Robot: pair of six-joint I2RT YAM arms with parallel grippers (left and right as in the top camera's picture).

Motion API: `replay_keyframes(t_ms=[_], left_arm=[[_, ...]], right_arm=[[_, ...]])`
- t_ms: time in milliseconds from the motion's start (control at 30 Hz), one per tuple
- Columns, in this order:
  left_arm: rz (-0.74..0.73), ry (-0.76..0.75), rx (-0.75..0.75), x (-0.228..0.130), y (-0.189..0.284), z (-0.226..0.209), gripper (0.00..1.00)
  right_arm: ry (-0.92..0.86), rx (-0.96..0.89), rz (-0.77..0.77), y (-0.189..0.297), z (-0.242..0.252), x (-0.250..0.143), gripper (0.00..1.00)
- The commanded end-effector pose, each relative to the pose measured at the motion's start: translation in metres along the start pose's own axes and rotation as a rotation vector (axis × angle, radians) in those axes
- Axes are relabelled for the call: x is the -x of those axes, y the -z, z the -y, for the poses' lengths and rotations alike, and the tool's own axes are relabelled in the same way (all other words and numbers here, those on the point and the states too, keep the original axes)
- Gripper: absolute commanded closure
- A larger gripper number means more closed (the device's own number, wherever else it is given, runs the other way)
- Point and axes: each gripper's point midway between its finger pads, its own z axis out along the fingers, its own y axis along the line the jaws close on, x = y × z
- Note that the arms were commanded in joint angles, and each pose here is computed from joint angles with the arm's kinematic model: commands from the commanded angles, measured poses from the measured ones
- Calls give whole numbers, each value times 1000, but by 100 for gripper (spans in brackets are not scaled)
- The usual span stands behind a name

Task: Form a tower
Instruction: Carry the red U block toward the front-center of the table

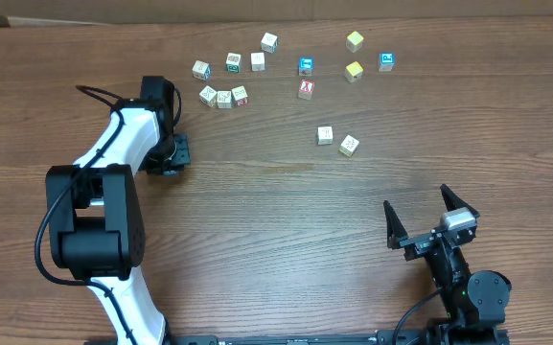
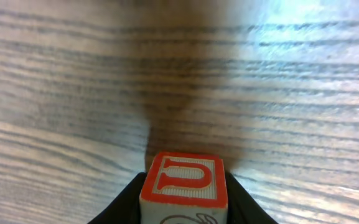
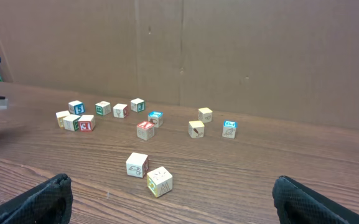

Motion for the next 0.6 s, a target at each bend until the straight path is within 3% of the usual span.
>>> replay_keyframes(t_ms=[0,567], left_arm=[[5,-43,-13,-1,-3,3,71],[22,-36,-21,3,-3,5,71]], right_arm=[[-8,-6,6,0,1,-1,0],[-8,-6,6,0,1,-1,0]])
